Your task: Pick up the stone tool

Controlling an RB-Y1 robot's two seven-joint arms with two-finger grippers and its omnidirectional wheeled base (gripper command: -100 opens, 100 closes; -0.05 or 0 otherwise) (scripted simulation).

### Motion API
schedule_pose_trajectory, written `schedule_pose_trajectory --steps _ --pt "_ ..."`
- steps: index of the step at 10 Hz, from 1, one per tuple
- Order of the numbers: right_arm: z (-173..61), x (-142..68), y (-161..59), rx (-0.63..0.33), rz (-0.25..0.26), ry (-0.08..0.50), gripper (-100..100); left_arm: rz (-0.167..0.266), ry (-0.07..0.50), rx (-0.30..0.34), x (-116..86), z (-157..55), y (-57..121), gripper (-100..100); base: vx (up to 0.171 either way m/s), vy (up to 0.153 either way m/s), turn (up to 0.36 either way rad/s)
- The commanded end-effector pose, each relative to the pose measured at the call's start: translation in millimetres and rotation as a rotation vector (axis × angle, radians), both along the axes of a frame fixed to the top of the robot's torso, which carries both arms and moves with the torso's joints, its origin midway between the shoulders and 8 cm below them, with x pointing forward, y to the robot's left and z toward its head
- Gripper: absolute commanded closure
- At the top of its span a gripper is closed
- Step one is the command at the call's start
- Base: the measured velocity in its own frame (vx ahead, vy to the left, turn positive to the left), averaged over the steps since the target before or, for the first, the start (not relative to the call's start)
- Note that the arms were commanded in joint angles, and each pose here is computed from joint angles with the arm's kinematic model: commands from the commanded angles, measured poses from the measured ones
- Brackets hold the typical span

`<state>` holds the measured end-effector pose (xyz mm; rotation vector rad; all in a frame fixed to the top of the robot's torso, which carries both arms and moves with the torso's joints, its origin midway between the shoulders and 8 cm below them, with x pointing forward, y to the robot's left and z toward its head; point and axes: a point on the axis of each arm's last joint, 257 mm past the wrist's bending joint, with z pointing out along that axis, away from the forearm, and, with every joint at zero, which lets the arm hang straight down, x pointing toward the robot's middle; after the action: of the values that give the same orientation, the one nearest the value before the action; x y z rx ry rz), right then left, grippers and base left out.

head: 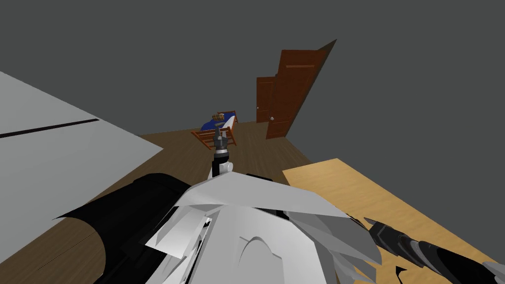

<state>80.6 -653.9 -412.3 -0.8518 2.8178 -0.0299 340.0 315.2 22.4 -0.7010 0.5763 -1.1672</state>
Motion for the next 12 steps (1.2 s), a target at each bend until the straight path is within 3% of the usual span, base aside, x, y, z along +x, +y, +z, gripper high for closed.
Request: schedule_pose_trajectory --steps 1,2,3,6,12 --pt "0.0 0.0 0.0 0.000 0.000 0.000 -100 0.000 0.000 0.000 0.0 0.0 0.0 0 0.018 -0.022 0.015" --pt "-0.4 -1.4 0.5 0.001 0.000 0.003 0 0.000 0.000 0.000 0.0 0.0 0.0 0 0.000 0.000 0.000" --pt "-5.4 -4.8 7.6 0.001 0.042 0.003 -100 0.000 0.000 0.000 0.0 0.0 0.0 0 0.112 -0.027 -0.346" --pt "-12.6 -10.1 18.6 0.001 0.105 0.002 -100 0.000 0.000 0.000 0.0 0.0 0.0 0 0.092 0.043 -0.241" --pt "-12.6 -10.1 18.6 0.001 0.105 0.002 -100 0.000 0.000 0.000 0.0 0.0 0.0 0 0.002 0.002 -0.007"
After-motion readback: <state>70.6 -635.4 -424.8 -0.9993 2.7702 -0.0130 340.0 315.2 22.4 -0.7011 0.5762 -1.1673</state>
